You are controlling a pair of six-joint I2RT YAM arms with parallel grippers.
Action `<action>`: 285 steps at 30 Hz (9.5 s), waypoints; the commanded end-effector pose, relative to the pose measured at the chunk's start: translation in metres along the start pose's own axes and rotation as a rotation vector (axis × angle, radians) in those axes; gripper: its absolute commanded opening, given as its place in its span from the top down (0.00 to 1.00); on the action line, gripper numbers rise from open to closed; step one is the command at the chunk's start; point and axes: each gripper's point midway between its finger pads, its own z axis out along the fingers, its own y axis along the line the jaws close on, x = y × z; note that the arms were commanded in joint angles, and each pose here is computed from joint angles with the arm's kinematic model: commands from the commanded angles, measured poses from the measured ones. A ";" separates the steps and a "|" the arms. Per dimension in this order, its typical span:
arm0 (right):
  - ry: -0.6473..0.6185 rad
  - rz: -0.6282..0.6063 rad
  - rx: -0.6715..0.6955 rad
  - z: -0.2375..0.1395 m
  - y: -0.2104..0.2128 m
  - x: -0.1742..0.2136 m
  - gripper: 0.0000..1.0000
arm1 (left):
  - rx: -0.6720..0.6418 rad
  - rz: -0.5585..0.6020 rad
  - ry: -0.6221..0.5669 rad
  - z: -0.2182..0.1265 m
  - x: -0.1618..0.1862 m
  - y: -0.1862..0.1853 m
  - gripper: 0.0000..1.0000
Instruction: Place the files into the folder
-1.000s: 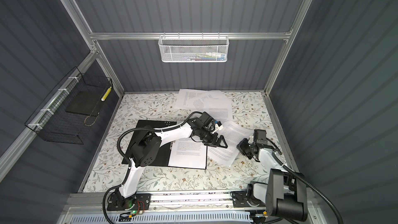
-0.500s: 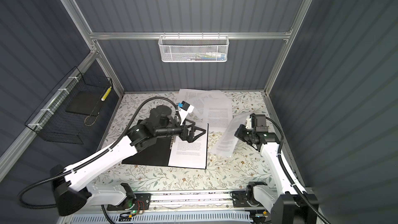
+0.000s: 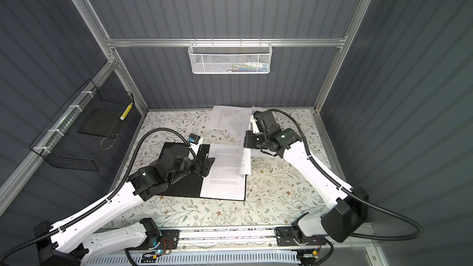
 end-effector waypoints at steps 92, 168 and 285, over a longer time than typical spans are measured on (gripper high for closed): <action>0.365 0.288 0.017 0.153 -0.073 0.143 1.00 | 0.111 0.076 0.149 0.029 0.039 -0.022 0.00; 0.195 0.207 0.241 0.117 -0.123 0.062 0.01 | 0.125 0.073 0.131 0.025 0.035 -0.024 0.00; -0.204 0.882 0.196 -0.039 -0.279 0.149 0.01 | 0.732 -0.103 0.448 0.286 -0.010 -0.208 0.00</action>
